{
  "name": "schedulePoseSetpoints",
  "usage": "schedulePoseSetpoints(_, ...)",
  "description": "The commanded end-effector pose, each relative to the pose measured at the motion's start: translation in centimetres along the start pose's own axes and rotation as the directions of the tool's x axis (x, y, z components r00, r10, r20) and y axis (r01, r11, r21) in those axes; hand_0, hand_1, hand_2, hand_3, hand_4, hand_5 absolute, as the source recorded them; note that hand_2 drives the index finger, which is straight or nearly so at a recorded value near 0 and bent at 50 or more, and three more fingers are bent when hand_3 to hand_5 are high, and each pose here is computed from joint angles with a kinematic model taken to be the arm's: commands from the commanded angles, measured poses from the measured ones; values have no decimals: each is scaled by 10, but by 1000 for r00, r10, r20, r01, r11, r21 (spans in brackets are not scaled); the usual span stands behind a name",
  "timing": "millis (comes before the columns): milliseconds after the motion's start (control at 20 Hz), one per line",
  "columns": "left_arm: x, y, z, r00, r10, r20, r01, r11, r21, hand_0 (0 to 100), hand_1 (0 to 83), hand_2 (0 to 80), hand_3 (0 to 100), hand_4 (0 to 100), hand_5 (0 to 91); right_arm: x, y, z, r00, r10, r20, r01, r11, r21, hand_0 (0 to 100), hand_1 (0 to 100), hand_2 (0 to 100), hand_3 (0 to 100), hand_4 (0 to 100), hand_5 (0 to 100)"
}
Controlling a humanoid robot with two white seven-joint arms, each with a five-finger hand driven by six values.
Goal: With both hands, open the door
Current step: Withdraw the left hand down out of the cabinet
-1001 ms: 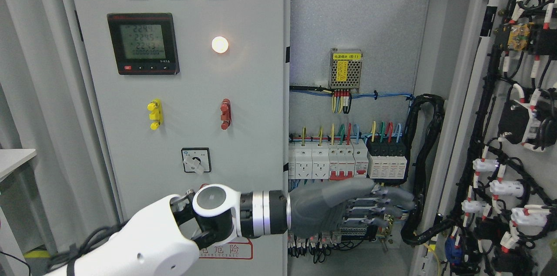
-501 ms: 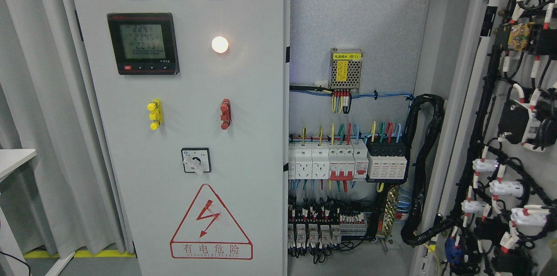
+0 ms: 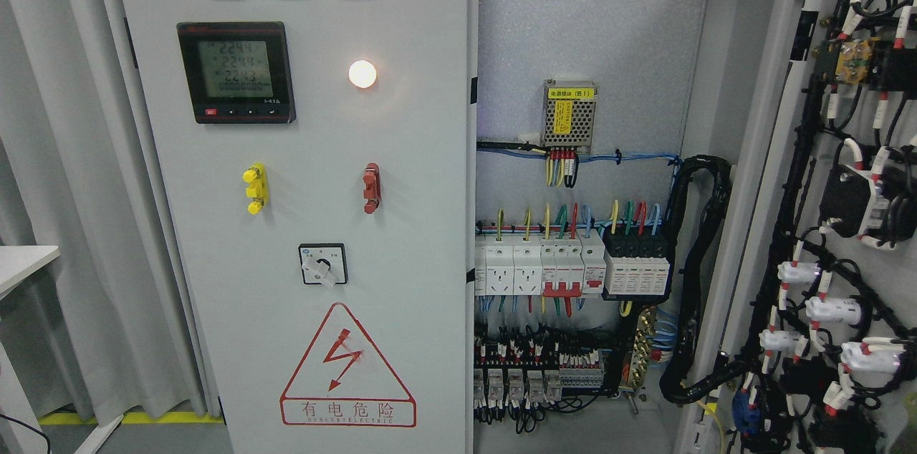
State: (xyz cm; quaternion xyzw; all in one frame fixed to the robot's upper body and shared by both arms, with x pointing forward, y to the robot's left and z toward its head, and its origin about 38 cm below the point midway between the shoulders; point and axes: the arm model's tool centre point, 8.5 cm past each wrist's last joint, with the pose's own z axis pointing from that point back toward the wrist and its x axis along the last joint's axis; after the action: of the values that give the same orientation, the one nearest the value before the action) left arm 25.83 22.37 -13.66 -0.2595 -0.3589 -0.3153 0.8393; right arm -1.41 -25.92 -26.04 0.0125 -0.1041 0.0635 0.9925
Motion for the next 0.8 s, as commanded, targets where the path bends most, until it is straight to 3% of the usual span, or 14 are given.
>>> schedulePoseSetpoints(0,-198,-112,24,635,714,-294,-625,699,346,296,0,28,27,38,0,138,-20,36,854,96,512,-67,995,-74,219,0,0,0,0,0)
schedulePoseSetpoints(100,-203,-118,27,626,718,-304,-629,695,348,296,0,28,27,38,0,167,-5,59,778,128,615,-111,992,-66,219,0,0,0,0,0)
schedulePoseSetpoints(250,-207,-119,32,616,722,-316,-627,691,360,296,0,28,27,38,0,213,33,111,607,179,774,-232,972,-43,219,0,0,0,0,0)
schedulePoseSetpoints(350,-212,-125,35,595,721,-356,-623,693,362,296,0,28,27,38,0,241,58,147,486,169,857,-281,959,-30,219,0,0,0,0,0)
schedulePoseSetpoints(401,-215,-127,36,595,710,-378,-605,705,371,296,0,28,27,38,0,252,67,162,438,159,885,-295,955,-25,219,0,0,0,0,0)
schedulePoseSetpoints(501,-221,-121,41,592,707,-387,-536,704,466,296,0,27,27,37,0,269,88,190,351,128,928,-327,945,-6,218,0,0,0,0,0)
schedulePoseSetpoints(601,-227,-114,48,588,710,-388,-453,686,570,296,0,27,27,37,0,279,102,213,284,99,954,-344,939,5,219,0,0,0,0,0)
schedulePoseSetpoints(751,-235,-117,54,578,711,-401,-415,679,606,296,0,27,27,37,0,294,105,243,188,76,979,-342,940,-7,219,0,0,0,0,0)
